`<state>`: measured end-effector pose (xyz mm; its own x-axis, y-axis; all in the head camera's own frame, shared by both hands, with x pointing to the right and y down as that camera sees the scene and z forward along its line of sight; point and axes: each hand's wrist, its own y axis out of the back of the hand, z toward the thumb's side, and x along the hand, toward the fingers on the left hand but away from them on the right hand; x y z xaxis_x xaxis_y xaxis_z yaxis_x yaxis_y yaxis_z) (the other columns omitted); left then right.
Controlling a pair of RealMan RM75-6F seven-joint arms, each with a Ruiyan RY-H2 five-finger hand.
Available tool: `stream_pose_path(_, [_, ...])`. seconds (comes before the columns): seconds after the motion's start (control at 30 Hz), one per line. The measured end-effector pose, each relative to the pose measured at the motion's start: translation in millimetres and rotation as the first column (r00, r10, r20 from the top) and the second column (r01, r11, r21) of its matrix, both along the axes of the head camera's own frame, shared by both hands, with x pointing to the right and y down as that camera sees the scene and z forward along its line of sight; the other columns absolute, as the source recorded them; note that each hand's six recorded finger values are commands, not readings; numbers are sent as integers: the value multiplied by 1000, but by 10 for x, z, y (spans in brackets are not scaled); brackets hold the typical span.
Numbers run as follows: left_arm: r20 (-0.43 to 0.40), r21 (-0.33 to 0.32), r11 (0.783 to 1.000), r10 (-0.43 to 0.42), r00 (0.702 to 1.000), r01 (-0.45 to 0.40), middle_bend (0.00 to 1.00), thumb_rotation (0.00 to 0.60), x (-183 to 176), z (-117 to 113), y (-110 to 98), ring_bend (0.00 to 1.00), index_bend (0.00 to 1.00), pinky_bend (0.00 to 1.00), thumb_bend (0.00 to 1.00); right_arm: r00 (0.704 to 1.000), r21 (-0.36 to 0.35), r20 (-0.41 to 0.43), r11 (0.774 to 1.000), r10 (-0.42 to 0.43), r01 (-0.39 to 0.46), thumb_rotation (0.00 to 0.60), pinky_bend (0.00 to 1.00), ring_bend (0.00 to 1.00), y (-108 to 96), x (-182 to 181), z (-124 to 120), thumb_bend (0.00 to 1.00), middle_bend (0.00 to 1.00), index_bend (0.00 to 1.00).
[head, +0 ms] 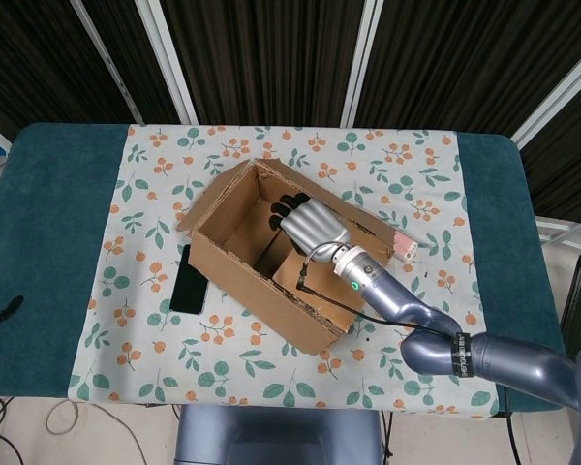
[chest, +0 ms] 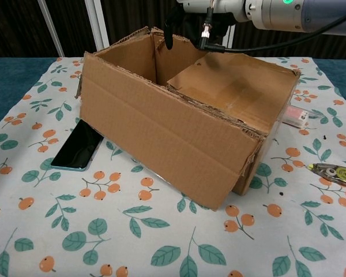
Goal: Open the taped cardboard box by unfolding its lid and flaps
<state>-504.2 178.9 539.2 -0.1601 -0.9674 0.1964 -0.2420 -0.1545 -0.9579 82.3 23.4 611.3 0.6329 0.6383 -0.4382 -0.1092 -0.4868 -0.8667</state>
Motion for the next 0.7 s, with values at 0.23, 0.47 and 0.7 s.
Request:
stream_pose_path(0.23, [-8, -3, 1000, 1, 1000, -1, 0, 600, 5, 5, -2, 0, 0, 36, 88, 998, -6, -58, 1000, -20, 19, 600, 249, 179, 58, 97, 104, 1000, 256, 430])
stream_pose_path(0.47, [-8, 5, 1000, -9, 1000, 9, 0, 600, -28, -8, -20, 0, 0, 36, 88, 992, -7, -114, 999, -47, 46, 600, 249, 179, 88, 208, 140, 1000, 259, 459])
stream_pose_path(0.7, [-17, -1, 1000, -11, 1000, 11, 0, 600, -28, 0, -23, 0, 0, 36, 89, 986, -11, -155, 998, -55, 54, 600, 249, 180, 112, 321, 172, 1000, 265, 524])
